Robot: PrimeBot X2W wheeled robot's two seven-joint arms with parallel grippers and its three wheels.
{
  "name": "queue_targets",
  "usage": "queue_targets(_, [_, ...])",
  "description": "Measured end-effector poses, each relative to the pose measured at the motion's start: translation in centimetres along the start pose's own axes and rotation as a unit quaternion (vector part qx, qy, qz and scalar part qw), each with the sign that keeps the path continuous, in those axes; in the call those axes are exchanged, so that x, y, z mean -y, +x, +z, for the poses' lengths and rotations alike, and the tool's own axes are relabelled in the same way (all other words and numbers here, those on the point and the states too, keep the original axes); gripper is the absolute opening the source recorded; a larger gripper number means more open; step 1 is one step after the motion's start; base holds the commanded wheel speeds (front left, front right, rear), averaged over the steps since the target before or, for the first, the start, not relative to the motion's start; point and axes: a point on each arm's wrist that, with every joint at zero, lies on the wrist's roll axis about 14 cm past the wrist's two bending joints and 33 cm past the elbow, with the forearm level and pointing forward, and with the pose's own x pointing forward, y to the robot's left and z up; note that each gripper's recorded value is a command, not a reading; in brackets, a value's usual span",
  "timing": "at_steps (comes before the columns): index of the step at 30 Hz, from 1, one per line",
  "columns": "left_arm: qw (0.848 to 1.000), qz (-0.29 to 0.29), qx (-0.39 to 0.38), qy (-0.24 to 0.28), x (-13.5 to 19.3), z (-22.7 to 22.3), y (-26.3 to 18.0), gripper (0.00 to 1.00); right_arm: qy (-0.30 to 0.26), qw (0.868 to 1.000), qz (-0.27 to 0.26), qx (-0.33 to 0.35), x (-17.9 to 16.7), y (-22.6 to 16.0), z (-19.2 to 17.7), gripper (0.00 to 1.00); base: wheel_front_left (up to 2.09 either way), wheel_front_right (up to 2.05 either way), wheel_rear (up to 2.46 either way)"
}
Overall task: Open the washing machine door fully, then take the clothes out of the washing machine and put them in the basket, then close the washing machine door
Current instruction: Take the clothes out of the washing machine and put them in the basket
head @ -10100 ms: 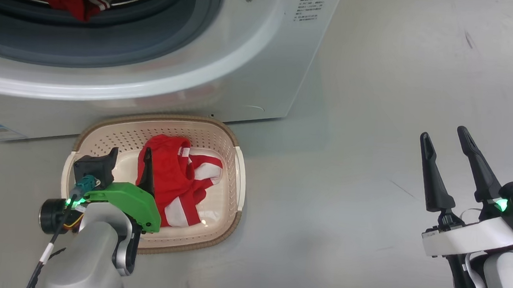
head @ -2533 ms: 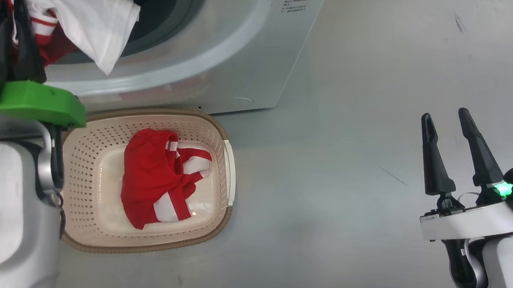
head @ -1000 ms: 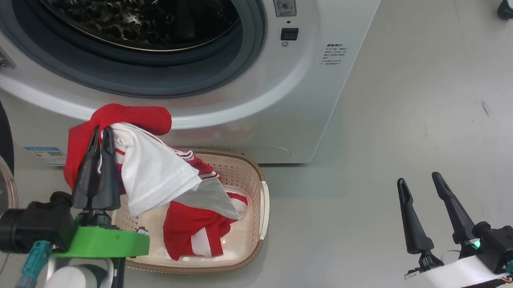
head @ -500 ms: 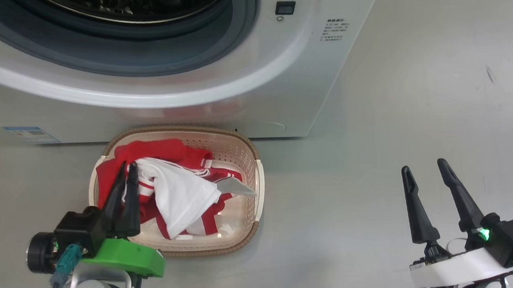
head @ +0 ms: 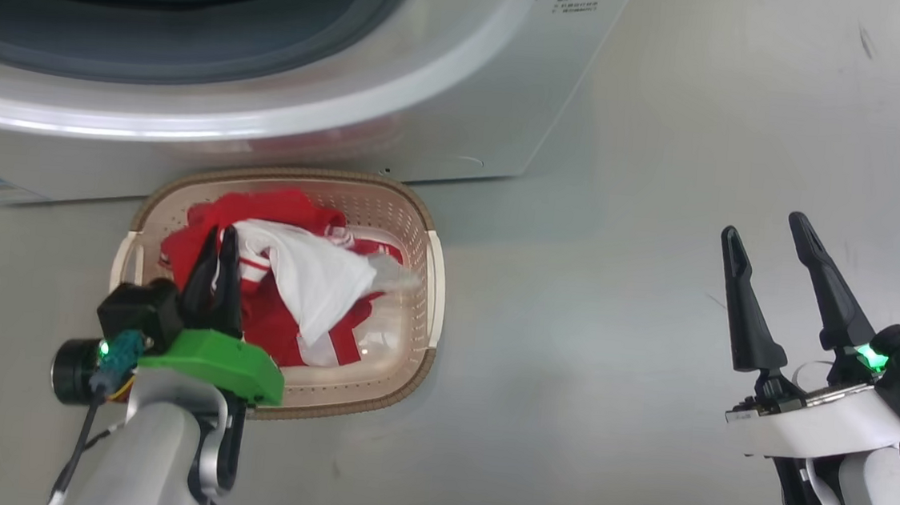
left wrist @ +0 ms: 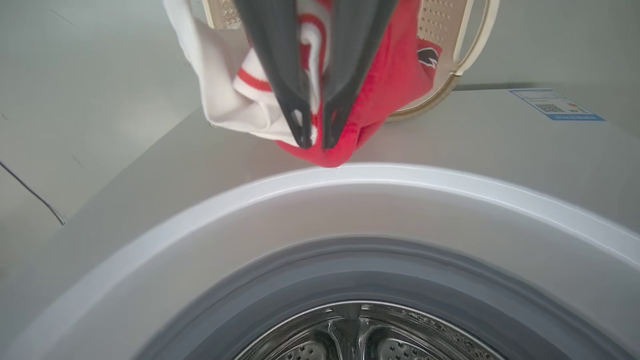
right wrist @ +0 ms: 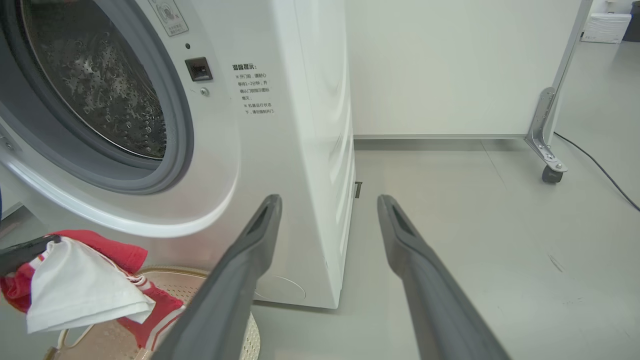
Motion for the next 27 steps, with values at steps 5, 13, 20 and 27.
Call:
queue_targets(5, [0.999,0.013,-0.038,0.006,-1.0,-2.4,2.2,0.00,0.007,1.000,-0.002,-0.004,0.4,0.9,-0.6,1.00,0.00,0.00,0.00])
queue_targets(13, [0.991,0.034,-0.128,0.028,-2.6,-7.9,4.1,0.00,0.017,1.000,-0.021,-0.010,1.7,1.4,-1.3,1.00,0.00,0.00,0.00])
queue_targets(20, [0.981,0.042,-0.187,0.026,-3.0,-11.9,5.0,0.00,0.017,0.999,-0.047,-0.022,3.5,1.4,-2.2,1.00,0.00,0.00,0.00])
queue_targets(27, [0.973,0.049,-0.225,0.013,-3.1,-14.3,5.0,0.00,0.015,0.998,-0.053,-0.026,4.2,1.7,-2.6,1.00,0.00,0.00,0.00])
